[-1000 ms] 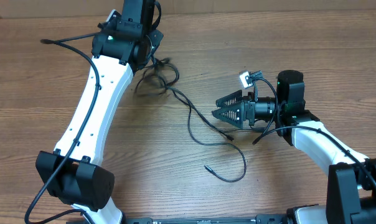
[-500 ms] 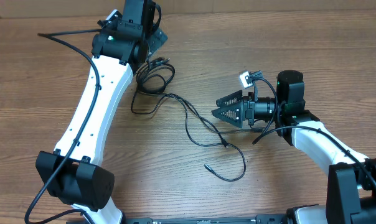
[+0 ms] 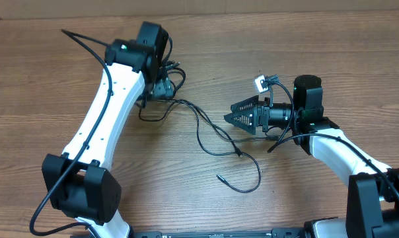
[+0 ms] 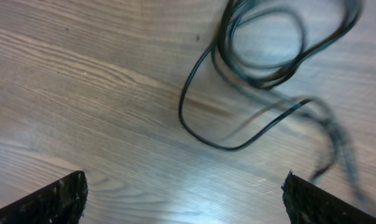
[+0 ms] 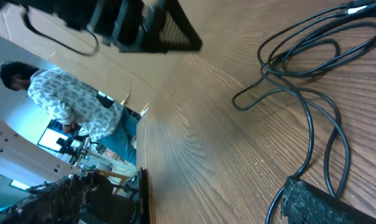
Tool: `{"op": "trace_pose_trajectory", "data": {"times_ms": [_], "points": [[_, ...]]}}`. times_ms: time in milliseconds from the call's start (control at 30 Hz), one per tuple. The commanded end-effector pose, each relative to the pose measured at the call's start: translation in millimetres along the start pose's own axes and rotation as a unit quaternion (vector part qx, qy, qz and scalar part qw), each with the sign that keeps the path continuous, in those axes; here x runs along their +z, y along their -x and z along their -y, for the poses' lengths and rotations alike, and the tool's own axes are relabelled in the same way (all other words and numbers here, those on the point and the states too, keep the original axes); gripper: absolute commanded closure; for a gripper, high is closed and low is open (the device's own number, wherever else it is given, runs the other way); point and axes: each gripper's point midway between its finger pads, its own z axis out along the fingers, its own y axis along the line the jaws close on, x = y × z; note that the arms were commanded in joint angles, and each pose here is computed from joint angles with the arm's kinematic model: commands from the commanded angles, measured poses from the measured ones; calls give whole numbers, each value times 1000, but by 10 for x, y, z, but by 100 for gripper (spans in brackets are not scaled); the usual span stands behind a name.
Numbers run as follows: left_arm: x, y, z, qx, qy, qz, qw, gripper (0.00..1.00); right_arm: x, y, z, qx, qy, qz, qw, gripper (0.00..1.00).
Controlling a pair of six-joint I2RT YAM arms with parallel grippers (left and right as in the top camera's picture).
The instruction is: Untangle cables
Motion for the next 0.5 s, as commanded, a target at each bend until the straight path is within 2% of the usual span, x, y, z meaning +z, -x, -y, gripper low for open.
{"op": "trace_pose_trajectory", "data": {"times_ms": [0, 67, 100, 200, 333, 467], "points": [[236, -298, 55, 150, -22, -42, 988, 0, -12, 61, 58, -8, -24, 11, 1000, 0], [329, -516, 161, 240, -66, -77, 966, 0, -16, 81, 110, -8, -39, 17, 999, 0], [359, -685, 247, 296, -108, -100, 944, 0, -18, 89, 134, -7, -46, 19, 999, 0], [357, -953, 386, 381, -183, -127, 897, 0, -20, 92, 144, -7, -49, 20, 999, 0], [410, -1060, 358, 442, -195, -132, 866, 0, -20, 82, 147, -4, -49, 19, 999, 0], [623, -1099, 395, 512, -204, -104, 828, 0, -19, 40, 162, 10, -51, 13, 999, 0]]}}
